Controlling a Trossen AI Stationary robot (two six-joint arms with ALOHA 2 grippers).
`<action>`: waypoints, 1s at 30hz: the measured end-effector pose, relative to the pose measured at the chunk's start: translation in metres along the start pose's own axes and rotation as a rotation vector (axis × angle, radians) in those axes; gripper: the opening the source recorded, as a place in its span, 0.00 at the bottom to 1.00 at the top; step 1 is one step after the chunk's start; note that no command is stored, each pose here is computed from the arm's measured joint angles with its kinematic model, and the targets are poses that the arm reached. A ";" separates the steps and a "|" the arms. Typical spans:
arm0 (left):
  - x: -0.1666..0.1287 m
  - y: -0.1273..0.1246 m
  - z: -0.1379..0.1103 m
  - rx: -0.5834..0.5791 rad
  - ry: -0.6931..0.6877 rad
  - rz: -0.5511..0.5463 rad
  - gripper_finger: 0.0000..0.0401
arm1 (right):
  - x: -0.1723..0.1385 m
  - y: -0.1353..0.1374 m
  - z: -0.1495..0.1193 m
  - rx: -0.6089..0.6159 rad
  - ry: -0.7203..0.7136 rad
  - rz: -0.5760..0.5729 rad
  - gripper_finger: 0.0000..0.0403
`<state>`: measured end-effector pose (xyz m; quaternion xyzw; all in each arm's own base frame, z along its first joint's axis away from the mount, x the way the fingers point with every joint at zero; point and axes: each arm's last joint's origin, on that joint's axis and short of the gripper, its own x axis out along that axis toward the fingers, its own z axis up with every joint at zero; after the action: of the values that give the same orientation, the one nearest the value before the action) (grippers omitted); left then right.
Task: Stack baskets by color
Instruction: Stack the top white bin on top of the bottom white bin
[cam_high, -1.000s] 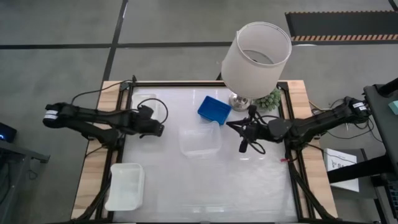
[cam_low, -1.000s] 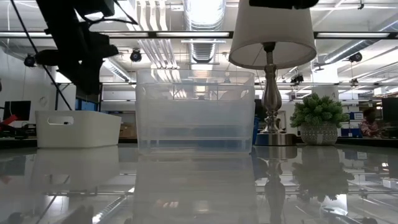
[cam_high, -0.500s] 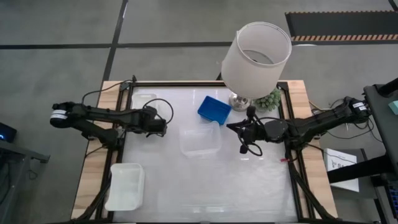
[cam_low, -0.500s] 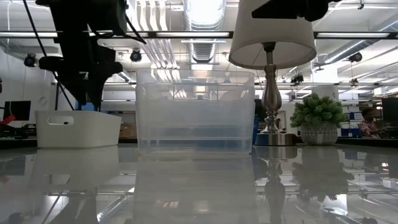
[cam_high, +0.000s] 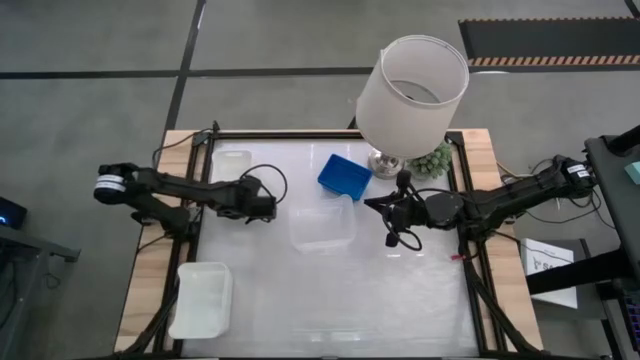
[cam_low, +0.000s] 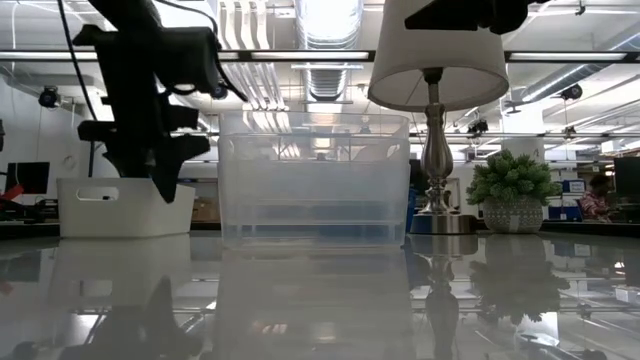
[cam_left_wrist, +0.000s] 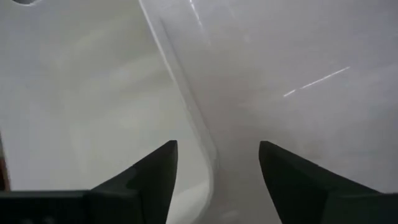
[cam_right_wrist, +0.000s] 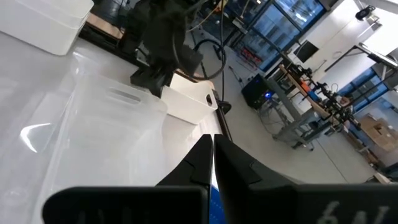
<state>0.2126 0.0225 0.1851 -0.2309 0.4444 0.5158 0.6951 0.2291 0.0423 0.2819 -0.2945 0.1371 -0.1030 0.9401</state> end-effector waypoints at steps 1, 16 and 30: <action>0.002 -0.002 0.000 0.004 0.003 0.006 0.51 | 0.000 0.000 0.000 0.002 0.000 0.000 0.02; 0.009 -0.007 -0.001 0.022 -0.005 0.045 0.14 | 0.000 0.000 0.000 0.010 0.000 0.000 0.02; -0.024 -0.020 0.023 0.120 -0.101 -0.002 0.01 | 0.000 0.000 -0.001 0.012 0.004 0.002 0.02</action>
<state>0.2378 0.0209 0.2148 -0.1631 0.4387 0.4985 0.7297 0.2289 0.0423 0.2812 -0.2887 0.1387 -0.1033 0.9416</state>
